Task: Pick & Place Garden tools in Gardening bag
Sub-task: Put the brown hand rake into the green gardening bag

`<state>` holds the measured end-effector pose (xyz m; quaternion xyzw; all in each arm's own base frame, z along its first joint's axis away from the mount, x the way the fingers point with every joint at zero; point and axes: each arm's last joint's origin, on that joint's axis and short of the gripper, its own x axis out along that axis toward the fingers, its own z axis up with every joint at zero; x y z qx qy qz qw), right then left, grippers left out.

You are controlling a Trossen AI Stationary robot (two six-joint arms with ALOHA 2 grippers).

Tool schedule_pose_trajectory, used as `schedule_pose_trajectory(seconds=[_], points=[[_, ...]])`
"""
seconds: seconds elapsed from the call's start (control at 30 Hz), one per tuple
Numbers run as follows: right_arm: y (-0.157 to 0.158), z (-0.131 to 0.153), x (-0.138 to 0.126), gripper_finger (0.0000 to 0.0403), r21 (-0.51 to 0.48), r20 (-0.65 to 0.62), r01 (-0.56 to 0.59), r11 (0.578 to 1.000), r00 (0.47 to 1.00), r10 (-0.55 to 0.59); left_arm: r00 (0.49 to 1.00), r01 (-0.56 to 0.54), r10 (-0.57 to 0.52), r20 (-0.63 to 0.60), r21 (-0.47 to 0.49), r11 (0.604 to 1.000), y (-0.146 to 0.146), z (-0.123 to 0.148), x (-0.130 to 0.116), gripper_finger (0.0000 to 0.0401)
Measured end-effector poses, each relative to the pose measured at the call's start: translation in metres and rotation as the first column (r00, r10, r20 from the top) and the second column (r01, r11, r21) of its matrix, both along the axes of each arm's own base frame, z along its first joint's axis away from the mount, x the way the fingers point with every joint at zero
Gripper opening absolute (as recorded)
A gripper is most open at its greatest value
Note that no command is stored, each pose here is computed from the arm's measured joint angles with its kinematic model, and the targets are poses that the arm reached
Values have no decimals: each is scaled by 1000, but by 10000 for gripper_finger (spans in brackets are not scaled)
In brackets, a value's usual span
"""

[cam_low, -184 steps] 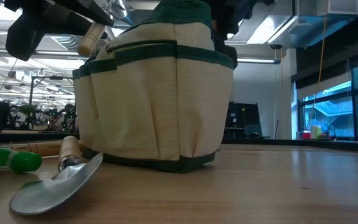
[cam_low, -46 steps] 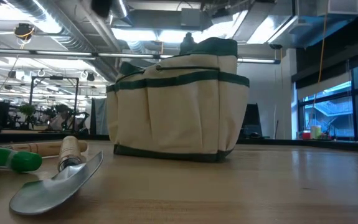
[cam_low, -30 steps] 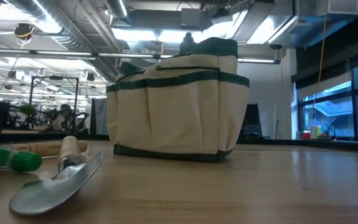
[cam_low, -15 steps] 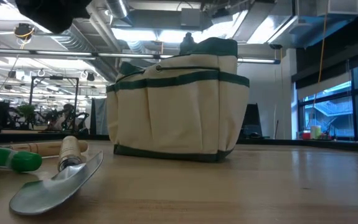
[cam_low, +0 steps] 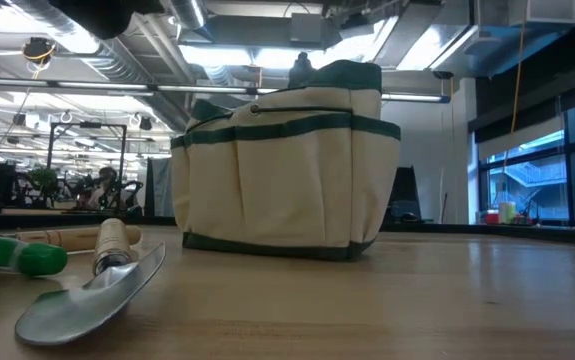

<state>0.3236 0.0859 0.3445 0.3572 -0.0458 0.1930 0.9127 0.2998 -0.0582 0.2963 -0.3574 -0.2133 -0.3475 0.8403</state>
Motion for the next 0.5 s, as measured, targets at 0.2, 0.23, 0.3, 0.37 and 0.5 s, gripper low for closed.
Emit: schedule_pose_trajectory(seconds=[0.2, 0.23, 0.3, 0.37, 0.5], points=[[3, 16, 11, 245, -74, 6, -12, 997, 1000, 12, 999, 32, -32, -14, -25, 999, -4, -10, 6, 62], [3, 17, 13, 248, -88, -13, -9, 996, 1000, 8, 999, 36, -36, -9, -31, 999, -4, -11, 8, 62], [3, 16, 15, 254, -103, -47, -12, 995, 999, 7, 999, 42, -43, -9, -39, 998, -5, -13, 13, 62], [3, 14, 16, 259, -107, -62, -12, 994, 998, 6, 999, 50, -51, -19, -41, 998, -6, -15, 19, 62], [3, 15, 16, 264, -108, -61, -5, 994, 998, -1, 997, 73, -74, -22, -42, 996, -8, -16, 30, 62]])
